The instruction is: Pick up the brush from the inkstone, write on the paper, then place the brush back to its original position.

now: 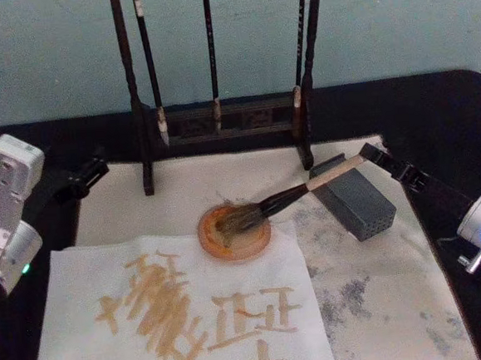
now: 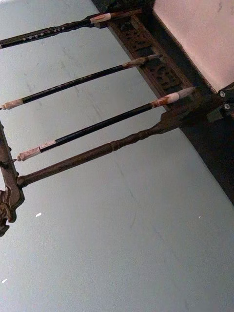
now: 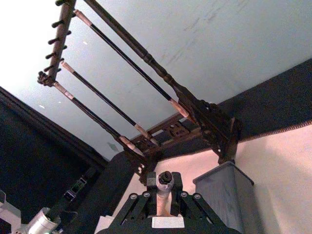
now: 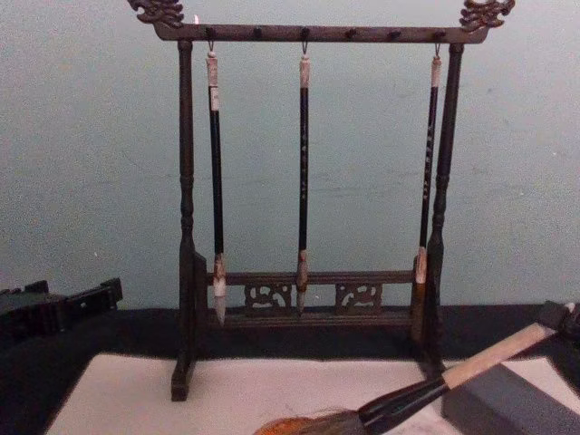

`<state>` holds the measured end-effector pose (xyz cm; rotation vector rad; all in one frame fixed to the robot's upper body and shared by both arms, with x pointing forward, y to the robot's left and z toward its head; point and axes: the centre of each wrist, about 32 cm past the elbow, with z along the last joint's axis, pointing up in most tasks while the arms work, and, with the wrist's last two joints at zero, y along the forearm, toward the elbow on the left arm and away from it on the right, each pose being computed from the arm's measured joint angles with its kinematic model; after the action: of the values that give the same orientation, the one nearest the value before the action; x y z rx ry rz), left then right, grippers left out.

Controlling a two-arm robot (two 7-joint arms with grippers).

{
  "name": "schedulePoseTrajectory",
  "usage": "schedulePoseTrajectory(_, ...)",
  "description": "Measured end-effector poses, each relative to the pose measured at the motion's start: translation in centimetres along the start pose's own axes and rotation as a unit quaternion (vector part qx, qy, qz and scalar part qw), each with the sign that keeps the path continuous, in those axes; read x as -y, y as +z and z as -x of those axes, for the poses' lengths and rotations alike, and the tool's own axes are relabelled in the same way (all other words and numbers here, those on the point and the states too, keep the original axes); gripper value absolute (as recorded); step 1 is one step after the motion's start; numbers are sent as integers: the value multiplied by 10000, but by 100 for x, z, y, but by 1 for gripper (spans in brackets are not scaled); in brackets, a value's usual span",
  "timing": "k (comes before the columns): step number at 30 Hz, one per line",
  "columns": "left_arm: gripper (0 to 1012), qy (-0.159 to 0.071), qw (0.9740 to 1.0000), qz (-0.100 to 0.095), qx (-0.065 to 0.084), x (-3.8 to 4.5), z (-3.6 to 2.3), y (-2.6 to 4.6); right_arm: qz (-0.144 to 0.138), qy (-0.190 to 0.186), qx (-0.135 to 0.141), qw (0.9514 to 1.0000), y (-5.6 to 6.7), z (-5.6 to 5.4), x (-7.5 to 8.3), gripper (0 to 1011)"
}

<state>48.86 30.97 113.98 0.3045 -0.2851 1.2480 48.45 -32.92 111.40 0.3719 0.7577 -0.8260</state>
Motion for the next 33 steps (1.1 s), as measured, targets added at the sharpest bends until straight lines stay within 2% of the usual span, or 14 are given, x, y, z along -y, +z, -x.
schedulePoseTrajectory(19, 1000, 0, 10000, 0, 0, 0, 0, 0, 55, -45, -1, 10000, 9, -1, 2, 172)
schedulePoseTrajectory(23, 1002, 0, 10000, 0, 0, 0, 0, 0, 59, -47, 1, 10000, 6, -1, 2, 329)
schedulePoseTrajectory(25, 1000, 0, 10000, 0, 0, 0, 0, 0, 58, -47, 1, 10000, 6, 0, 2, 368)
schedulePoseTrajectory(33, 1000, 0, 10000, 0, 0, 0, 0, 0, 54, -45, 2, 10000, 6, -1, 3, 632)
